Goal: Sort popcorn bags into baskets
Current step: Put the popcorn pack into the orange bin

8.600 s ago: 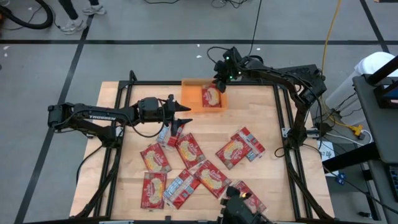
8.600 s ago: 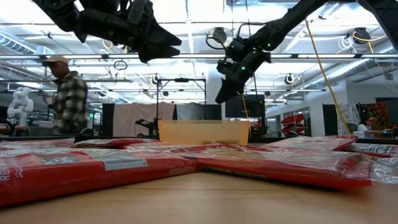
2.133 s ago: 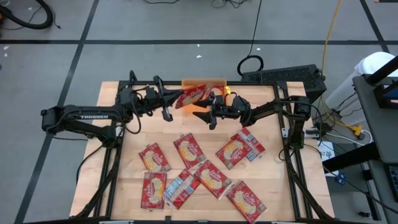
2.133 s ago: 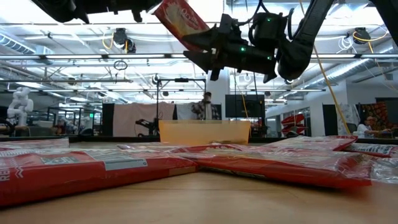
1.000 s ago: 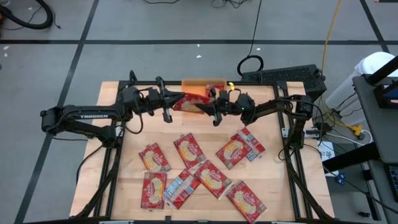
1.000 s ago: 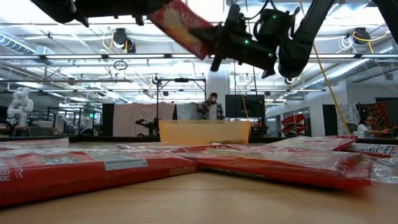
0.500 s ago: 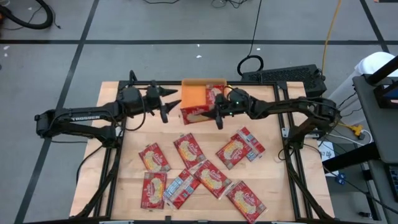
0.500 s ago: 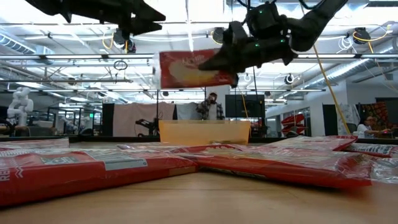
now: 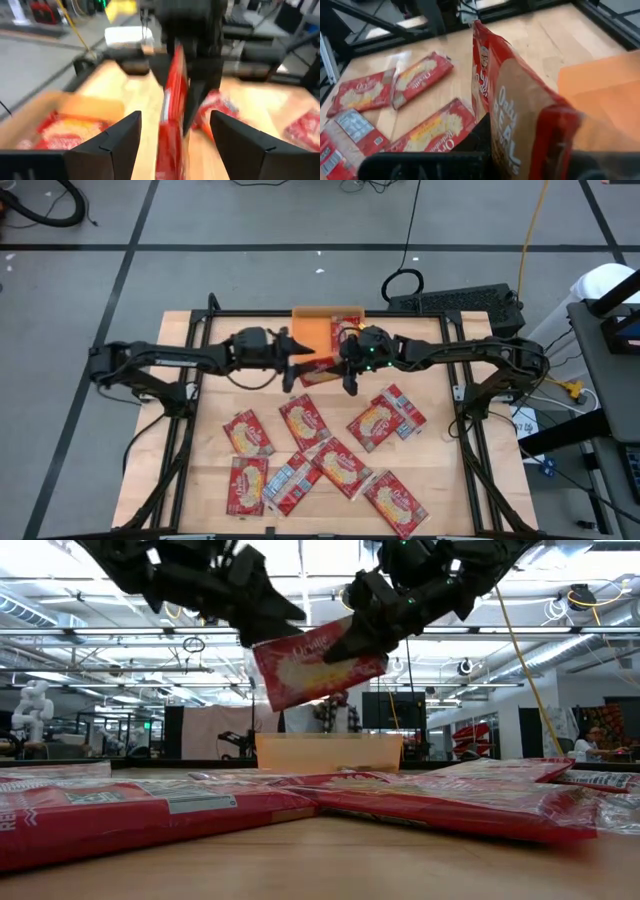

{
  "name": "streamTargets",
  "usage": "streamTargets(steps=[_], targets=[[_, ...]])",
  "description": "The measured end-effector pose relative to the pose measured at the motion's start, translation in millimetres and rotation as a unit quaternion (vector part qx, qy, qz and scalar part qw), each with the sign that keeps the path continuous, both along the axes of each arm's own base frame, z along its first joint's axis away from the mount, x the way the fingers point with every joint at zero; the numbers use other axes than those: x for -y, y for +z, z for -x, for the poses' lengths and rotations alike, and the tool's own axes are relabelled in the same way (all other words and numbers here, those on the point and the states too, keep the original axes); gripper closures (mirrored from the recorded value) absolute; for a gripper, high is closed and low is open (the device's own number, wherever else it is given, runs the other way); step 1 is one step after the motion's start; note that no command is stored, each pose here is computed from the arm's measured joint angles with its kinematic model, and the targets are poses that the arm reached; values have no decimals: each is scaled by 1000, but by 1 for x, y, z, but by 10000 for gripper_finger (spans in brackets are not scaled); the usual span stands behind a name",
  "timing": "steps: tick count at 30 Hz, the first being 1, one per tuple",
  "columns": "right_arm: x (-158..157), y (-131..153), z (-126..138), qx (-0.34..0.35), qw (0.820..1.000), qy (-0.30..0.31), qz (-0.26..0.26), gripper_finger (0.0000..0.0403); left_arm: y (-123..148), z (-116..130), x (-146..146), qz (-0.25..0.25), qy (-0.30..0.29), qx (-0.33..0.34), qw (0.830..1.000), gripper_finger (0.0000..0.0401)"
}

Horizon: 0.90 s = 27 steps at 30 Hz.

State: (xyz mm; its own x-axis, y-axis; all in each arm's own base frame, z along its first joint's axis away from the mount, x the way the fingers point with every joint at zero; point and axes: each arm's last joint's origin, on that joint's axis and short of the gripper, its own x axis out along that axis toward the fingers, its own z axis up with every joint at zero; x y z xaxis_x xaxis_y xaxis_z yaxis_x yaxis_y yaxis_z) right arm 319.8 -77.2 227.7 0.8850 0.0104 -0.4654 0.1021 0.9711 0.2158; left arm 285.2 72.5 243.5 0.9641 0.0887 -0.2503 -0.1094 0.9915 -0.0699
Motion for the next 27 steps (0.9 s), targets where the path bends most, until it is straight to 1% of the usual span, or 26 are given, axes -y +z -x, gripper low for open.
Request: streamTargets(steps=[4, 6, 8, 11, 16, 17, 18, 20, 23, 25, 27], targets=[[-1, 0, -1, 3, 1000, 5, 12, 383, -16, -16, -3, 13, -22, -28, 999, 171], [-1, 0, -1, 0, 999, 4, 33, 383, -21, -22, -4, 9, -32, -34, 999, 181], [-1, -1, -1, -5, 999, -7, 52, 383, -24, -26, -5, 10, -33, -41, 999, 199], [-1, -1, -1, -6, 997, -16, 72, 383, -25, -27, -6, 4, -31, -40, 999, 248], [-1, 0, -1, -3, 997, -16, 72, 381, -22, -26, -8, -11, -28, -35, 999, 363], [0, 1, -1, -1, 997, -17, 73, 378, -21, -25, -9, -12, -27, -33, 999, 379], [0, 1, -1, 1, 997, -18, 73, 373, -20, -24, -10, -12, -27, -31, 999, 383], [0, 2, -1, 3, 998, -24, 66, 357, -18, -22, -12, -7, -32, -30, 999, 379], [0, 2, -1, 2, 998, -31, 46, 320, -10, -15, -15, 3, -59, -24, 998, 369], [-1, 4, 1, 1, 999, -32, 41, 291, -3, -10, -17, 1, -73, -14, 997, 373], [-2, 7, 2, 6, 999, -32, 42, 264, 3, -5, -18, -1, -74, -12, 997, 384]])
